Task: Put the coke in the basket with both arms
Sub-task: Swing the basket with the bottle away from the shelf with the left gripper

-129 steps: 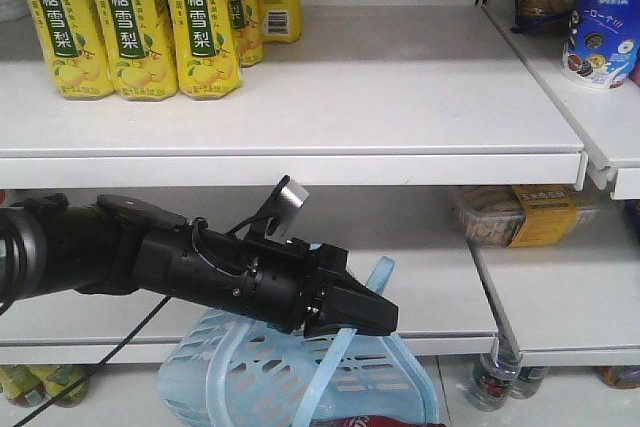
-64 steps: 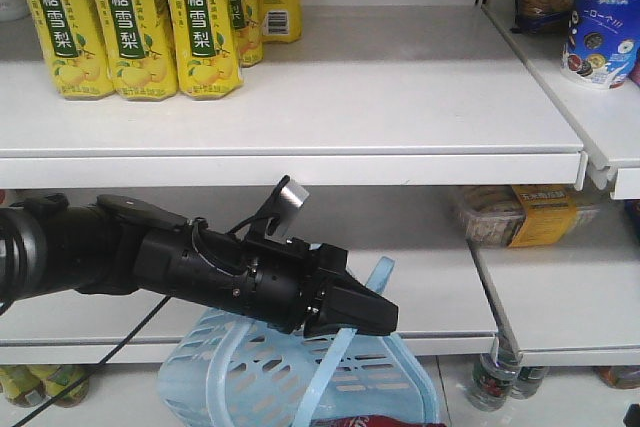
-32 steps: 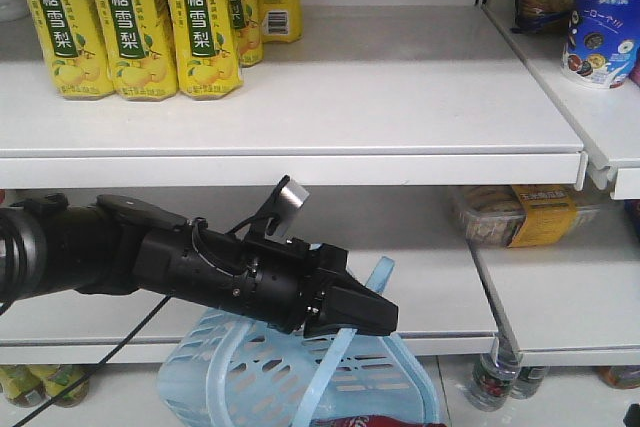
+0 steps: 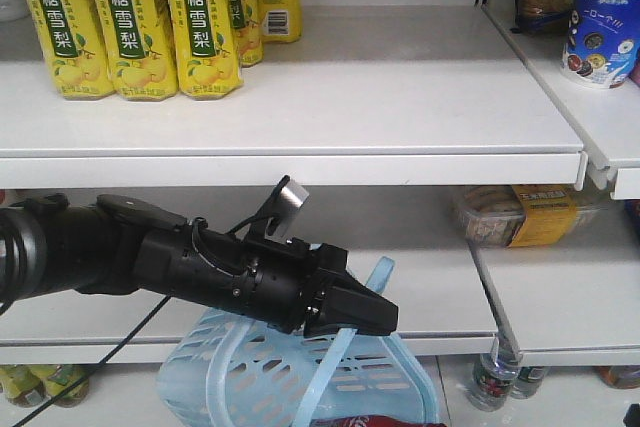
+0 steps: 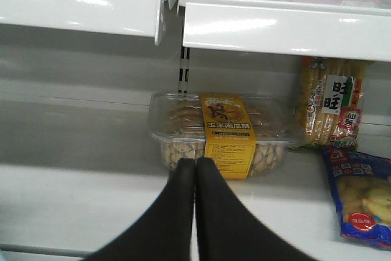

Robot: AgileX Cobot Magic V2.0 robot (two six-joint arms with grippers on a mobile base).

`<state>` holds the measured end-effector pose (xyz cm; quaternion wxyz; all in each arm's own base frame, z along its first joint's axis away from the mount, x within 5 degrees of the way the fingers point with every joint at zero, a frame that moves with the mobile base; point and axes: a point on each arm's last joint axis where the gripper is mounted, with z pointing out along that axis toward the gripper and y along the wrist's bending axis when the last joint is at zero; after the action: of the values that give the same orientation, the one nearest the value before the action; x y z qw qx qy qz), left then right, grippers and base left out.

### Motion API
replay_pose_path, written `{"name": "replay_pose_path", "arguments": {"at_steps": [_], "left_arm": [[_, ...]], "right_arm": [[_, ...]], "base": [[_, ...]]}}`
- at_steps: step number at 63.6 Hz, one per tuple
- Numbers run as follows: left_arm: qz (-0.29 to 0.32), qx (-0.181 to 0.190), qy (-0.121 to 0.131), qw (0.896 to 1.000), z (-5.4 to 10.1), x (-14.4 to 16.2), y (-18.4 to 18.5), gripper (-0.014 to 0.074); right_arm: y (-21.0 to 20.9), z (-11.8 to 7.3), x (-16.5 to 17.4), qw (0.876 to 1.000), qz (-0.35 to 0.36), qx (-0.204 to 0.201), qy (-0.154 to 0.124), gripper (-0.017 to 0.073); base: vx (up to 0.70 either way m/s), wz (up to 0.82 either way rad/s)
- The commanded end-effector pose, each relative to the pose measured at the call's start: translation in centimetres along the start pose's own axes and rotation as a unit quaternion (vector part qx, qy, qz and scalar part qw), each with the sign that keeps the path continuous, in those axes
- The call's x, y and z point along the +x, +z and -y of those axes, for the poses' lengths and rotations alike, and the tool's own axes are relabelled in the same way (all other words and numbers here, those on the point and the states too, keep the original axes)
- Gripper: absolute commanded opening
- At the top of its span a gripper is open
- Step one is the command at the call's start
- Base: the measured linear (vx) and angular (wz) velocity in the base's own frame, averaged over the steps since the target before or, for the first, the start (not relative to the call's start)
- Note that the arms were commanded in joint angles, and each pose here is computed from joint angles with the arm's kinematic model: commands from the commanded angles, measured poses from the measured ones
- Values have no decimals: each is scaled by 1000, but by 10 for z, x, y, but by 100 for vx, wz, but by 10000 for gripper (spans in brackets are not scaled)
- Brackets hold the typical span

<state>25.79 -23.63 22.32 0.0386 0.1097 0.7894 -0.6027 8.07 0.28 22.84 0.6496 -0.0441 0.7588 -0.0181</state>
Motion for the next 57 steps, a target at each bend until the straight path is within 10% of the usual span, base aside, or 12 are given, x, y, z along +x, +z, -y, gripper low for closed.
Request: {"name": "replay_pose_path", "arguments": {"at_steps": [1,23,45,57], "left_arm": [[42,86,13,995,38,-9,-10,-6],[59,82,77,992,86,19,-18,-6],[122,0,68,990,75,82,-47,-6],[170,-30,131,976,75,117,-77,-6]], "right_arm": [[-1,4,-14,999,40,18,-4,-9],[-1,4,-14,999,40,18,-4,-9],[-1,4,-14,999,40,18,-4,-9],[-1,4,-14,999,40,18,-4,-9]], "base": [[0,0],[0,0],[0,0],[0,0]]}}
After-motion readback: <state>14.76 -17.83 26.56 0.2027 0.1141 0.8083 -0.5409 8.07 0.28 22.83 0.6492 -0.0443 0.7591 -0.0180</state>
